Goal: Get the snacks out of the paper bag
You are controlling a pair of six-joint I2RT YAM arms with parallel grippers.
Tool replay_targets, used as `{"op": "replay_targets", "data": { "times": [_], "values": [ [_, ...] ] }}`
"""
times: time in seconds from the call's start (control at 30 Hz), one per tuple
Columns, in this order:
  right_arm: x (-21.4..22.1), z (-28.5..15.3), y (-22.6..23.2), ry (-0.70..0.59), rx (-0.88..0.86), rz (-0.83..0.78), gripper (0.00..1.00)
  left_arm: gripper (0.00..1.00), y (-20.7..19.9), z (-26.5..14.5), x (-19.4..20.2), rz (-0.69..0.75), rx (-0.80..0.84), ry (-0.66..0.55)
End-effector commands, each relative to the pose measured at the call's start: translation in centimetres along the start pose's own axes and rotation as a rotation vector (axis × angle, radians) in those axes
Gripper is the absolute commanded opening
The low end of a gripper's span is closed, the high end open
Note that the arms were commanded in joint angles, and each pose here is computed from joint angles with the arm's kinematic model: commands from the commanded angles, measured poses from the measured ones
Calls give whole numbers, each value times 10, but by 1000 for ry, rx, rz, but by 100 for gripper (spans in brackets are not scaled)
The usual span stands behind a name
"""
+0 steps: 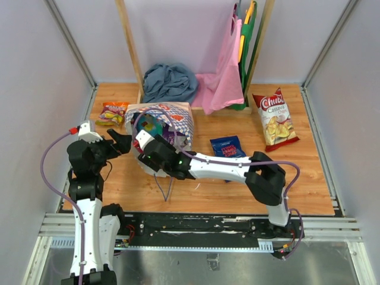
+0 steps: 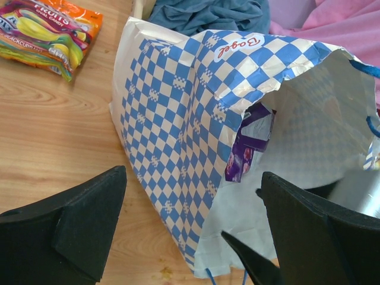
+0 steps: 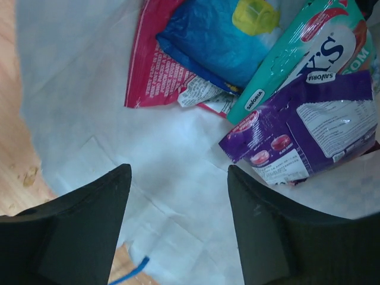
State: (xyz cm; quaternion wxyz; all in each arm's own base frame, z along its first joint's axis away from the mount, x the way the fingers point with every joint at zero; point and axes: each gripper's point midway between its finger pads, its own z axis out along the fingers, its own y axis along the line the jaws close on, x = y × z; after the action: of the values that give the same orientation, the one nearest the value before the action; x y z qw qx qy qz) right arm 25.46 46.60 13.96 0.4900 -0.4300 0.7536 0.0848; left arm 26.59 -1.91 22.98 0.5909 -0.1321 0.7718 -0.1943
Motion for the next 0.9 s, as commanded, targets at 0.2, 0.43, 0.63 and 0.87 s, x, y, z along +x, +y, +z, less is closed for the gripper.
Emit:
{"op": "replay_targets", "data": {
  "times": [0.2, 0.43, 0.63, 0.87],
  "values": [
    [25, 39, -44, 144, 158, 35, 62, 100, -7, 0, -3, 9, 36, -21],
    [39, 55, -52, 204, 215, 26, 61, 100, -8, 0, -3, 13, 42, -21],
    [46, 59, -62, 234, 257, 34, 45, 100, -9, 0, -3, 13, 47, -21],
    [48, 52, -78, 244, 326, 16, 21, 100, -10, 0, -2, 12, 56, -15]
  ]
}}
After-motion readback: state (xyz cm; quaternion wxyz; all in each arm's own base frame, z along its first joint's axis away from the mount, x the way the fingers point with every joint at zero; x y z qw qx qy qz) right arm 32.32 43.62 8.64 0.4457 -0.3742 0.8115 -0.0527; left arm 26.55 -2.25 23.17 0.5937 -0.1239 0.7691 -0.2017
